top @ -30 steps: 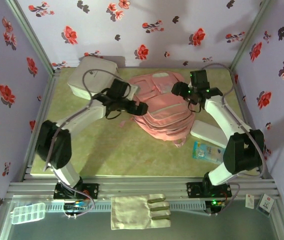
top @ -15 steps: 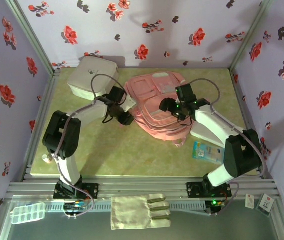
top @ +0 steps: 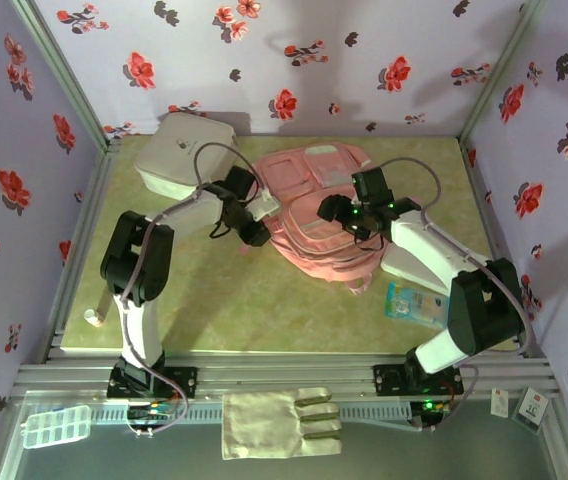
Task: Pack the student bag
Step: Zip the student bag at the center of the table.
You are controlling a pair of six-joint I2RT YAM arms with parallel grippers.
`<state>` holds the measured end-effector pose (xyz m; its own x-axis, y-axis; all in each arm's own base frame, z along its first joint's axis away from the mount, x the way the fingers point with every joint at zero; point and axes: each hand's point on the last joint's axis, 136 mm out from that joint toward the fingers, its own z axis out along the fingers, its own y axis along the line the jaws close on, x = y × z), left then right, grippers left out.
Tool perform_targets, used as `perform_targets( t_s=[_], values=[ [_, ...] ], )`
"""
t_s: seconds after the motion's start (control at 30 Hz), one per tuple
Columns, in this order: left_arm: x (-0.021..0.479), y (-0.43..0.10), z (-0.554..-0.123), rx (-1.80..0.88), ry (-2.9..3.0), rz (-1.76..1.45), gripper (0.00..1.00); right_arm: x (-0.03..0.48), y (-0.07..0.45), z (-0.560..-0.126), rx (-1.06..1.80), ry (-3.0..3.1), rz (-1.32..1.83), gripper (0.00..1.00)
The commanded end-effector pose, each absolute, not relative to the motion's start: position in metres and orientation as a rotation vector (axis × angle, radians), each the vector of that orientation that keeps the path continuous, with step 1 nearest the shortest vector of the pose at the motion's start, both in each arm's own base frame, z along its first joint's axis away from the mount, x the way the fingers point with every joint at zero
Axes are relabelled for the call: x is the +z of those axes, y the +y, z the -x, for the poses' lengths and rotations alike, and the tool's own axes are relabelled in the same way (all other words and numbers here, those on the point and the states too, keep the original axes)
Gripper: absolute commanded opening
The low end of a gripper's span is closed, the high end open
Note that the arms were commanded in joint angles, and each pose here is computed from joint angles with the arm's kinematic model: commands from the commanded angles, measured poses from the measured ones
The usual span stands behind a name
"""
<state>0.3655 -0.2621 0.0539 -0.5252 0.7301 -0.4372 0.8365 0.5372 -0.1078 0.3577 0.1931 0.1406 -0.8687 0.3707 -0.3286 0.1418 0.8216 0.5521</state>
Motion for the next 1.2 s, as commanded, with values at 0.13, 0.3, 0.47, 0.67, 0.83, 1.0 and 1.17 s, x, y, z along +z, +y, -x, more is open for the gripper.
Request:
perform_targets(
  t_s=[0.13, 0.3, 0.47, 0.67, 0.83, 1.0, 1.17],
  values=[
    [0.043, -0.261, -0.359, -0.488, 2.531, -1.362, 0.39, 0.132, 0.199, -0.358, 0.753, 2.599, -0.387, 0.78],
    [0.043, -0.263, -0.371, -0.457, 2.533, -1.323, 0.38, 0.127, 0.201, -0.358, 0.752, 2.608, -0.387, 0.78],
    [0.043, -0.267, -0.376, -0.457, 2.550, -1.321, 0.40, 0.124, 0.202, -0.359, 0.749, 2.616, -0.385, 0.78],
    [0.044, -0.275, -0.361, -0.557, 2.531, -1.422, 0.39, 0.118, 0.203, -0.360, 0.741, 2.627, -0.389, 0.78],
    [0.049, -0.281, -0.359, -0.605, 2.496, -1.446, 0.34, 0.114, 0.204, -0.366, 0.729, 2.629, -0.386, 0.77],
    [0.045, -0.286, -0.362, -0.608, 2.495, -1.447, 0.39, 0.112, 0.198, -0.373, 0.659, 2.622, -0.381, 0.77],
    [0.042, -0.291, -0.367, -0.610, 2.497, -1.436, 0.36, 0.109, 0.197, -0.377, 0.635, 2.622, -0.380, 0.77]
  ],
)
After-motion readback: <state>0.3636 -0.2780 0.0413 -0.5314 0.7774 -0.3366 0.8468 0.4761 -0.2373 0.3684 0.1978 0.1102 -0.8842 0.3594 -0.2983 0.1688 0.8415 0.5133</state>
